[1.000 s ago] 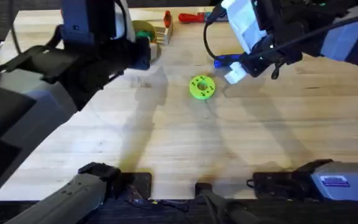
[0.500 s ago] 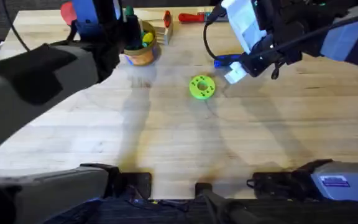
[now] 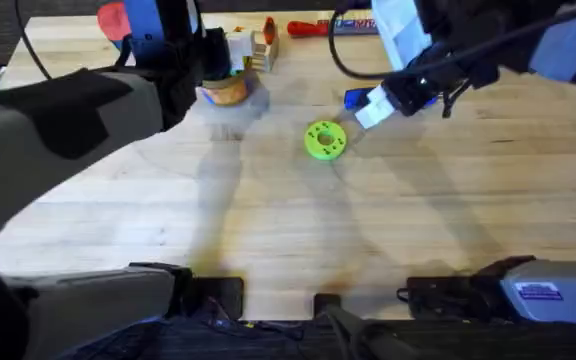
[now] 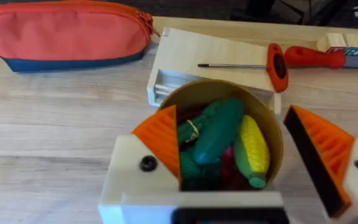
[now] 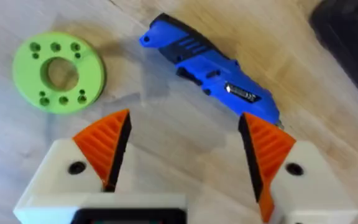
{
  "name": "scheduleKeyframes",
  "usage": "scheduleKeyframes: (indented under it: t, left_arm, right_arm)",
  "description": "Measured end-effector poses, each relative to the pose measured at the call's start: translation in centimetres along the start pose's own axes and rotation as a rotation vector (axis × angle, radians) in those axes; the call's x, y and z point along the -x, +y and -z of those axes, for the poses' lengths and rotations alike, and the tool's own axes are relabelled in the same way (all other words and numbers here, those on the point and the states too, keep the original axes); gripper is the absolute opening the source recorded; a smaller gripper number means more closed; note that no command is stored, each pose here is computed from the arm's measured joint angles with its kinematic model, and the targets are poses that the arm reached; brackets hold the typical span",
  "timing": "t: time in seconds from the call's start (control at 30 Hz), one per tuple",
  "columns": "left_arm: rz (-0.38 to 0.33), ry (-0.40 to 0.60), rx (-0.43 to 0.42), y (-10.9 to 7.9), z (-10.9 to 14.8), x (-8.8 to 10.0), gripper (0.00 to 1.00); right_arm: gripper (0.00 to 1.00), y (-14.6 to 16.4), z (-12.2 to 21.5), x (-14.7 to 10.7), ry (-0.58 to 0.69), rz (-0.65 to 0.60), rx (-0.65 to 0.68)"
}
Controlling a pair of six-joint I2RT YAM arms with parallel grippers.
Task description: Pick up the gripper from the table and insert it into the empty holder that is missing its gripper. Then pick up a screw, insert it into the mounting hole, and use the screwdriver to tighten it. Finally, clean up the table by picking up the vegetable and placing it into the bucket.
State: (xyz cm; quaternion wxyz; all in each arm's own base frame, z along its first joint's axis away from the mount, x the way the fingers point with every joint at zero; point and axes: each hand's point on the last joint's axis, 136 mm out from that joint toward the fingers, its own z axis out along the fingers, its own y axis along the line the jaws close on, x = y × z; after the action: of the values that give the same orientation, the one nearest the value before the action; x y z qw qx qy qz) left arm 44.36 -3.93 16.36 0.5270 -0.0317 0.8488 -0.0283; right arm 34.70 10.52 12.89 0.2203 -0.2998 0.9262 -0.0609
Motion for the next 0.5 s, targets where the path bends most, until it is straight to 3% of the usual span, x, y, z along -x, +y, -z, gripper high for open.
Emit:
scheduleKeyframes:
  t: [0.13,0.27,0.5]
  left_arm:
    - [-0.034,-0.038,-0.005,0.0,2.2,1.9,0.987]
    - [-0.127,-0.045,-0.006,0.0,6.3,3.3,0.989]
    - [-0.392,0.059,-0.066,-1.2,13.6,0.8,0.988]
  right_arm:
    - [0.991,-0.7,3.4,0.9,0.006,-0.018,0.007]
    - [0.991,-1.7,8.4,1.8,-0.053,-0.059,-0.009]
    - [0.991,-2.4,16.3,0.3,-0.194,-0.141,-0.043]
